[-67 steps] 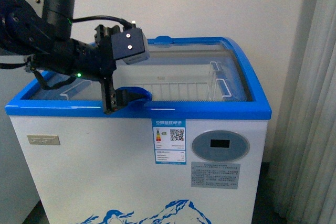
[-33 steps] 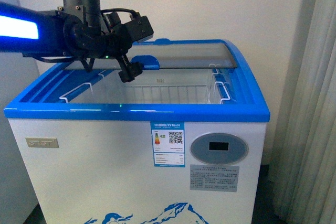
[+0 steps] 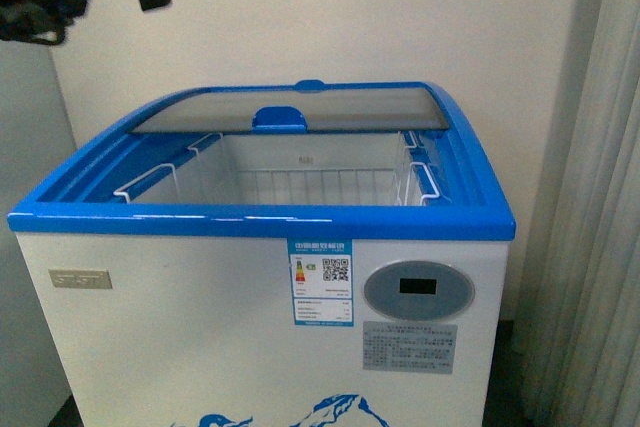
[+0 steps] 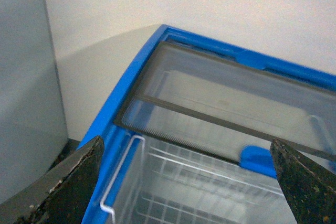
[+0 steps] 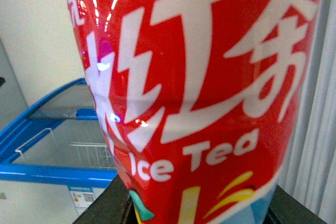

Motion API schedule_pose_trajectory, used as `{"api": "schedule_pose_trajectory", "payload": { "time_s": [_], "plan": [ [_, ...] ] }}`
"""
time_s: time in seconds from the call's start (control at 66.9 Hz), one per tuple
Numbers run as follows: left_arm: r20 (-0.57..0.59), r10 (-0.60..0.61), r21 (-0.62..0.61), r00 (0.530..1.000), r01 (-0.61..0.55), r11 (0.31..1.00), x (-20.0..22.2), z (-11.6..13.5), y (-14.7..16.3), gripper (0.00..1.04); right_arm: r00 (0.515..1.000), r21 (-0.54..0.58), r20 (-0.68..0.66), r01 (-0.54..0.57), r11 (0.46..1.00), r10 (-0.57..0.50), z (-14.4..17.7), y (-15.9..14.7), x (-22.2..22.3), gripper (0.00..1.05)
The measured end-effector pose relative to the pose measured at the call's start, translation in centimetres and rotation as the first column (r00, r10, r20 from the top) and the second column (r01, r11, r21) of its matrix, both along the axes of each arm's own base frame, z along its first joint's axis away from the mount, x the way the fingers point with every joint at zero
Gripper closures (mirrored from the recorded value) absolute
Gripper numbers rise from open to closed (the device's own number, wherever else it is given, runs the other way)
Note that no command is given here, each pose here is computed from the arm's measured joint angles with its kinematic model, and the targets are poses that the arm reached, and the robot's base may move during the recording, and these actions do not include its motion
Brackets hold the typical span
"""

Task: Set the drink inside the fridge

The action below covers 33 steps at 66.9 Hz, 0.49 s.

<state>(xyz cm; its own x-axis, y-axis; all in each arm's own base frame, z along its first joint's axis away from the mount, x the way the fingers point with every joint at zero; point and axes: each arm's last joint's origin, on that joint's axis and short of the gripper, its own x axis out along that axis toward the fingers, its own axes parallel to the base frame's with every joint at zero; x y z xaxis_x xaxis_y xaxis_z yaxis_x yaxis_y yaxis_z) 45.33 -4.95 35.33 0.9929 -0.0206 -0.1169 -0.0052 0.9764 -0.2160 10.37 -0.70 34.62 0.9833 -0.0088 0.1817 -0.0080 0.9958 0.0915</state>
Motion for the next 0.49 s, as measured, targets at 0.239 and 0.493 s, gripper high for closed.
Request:
{"api": "schedule_pose_trajectory", "payload": {
  "time_s": [0.239, 0.493],
  "plan": [
    [0.151, -0.027, 0.111, 0.988, 0.011, 0.994, -15.5, -6.4, 2.5, 0.32, 1.000, 0.001, 0.000, 0.002, 1.000, -0.002, 0.0, 0.0, 0.0, 0.68],
    [0.118, -0.004, 0.194, 0.993, -0.019, 0.981, -26.3, -14.1, 4.9, 0.76, 0.812, -0.223, -0.535, -0.400, 0.889, 0.231, 1.5, 0.1, 2.9, 0.68]
  ]
}}
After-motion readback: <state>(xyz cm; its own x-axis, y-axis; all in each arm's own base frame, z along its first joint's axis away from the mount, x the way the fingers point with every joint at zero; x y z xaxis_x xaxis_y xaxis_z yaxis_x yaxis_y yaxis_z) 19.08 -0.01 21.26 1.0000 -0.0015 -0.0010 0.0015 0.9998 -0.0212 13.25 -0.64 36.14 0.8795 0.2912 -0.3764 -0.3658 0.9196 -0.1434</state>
